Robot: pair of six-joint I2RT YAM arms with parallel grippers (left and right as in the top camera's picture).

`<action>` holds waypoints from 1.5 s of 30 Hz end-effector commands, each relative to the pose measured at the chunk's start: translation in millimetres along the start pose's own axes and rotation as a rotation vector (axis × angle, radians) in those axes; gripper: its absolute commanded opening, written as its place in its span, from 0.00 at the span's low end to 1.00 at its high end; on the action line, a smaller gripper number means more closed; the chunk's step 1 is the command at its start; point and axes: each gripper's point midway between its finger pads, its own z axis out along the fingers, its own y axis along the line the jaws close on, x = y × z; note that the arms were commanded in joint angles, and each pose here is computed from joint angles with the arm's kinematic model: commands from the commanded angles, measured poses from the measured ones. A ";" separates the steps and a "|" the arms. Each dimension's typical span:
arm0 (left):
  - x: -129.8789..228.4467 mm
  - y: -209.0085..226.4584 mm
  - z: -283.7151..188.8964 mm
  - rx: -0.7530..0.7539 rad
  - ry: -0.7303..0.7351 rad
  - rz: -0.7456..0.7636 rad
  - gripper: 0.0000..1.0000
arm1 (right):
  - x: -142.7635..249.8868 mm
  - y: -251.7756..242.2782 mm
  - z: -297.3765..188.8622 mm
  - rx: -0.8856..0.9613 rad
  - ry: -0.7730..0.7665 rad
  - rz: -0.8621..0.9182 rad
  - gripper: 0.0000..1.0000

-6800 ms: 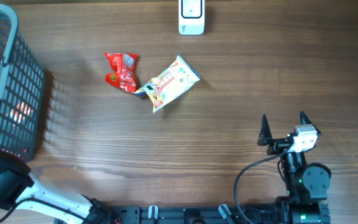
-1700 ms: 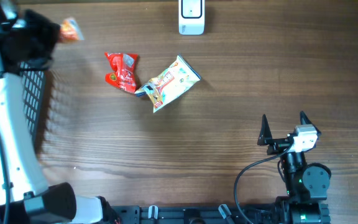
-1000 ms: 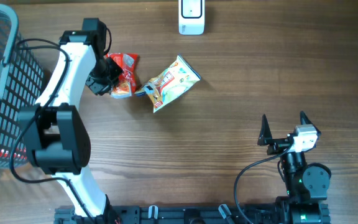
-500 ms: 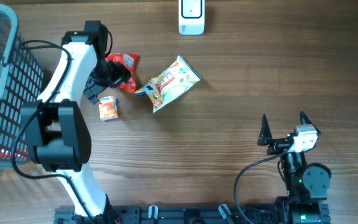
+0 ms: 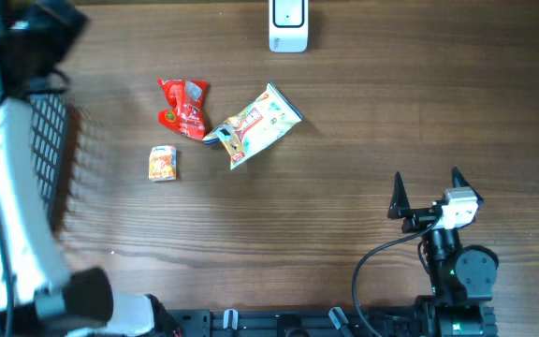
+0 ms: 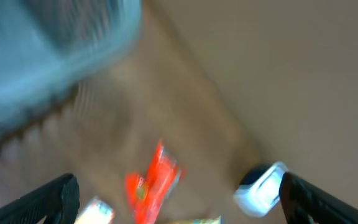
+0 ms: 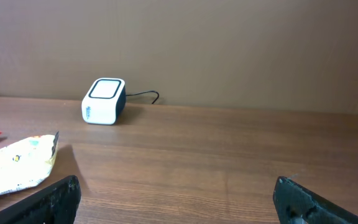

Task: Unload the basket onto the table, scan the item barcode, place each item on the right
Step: 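Lower the left gripper into the basket toward another orange box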

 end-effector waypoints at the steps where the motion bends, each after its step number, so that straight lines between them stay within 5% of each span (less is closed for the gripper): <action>1: -50.2 20.6 -36.0 0.015 -0.169 -0.062 1.00 | -1.3 -1.4 -0.3 0.010 -0.007 0.008 1.00; 8: -115.2 118.0 -57.8 -0.267 -0.403 -0.203 1.00 | -1.2 -1.4 -0.3 0.010 -0.007 0.008 1.00; 16: -130.1 205.8 0.2 -0.465 -0.331 -0.333 1.00 | -1.3 -1.4 -0.3 0.010 -0.007 0.008 1.00; 26: -108.1 251.1 108.4 -0.534 -0.150 -0.351 1.00 | -1.3 -1.4 -0.3 0.010 -0.007 0.008 1.00; 45: -85.4 306.2 203.2 -0.614 -0.084 -0.356 0.96 | -1.3 -1.4 -0.3 0.010 -0.007 0.008 1.00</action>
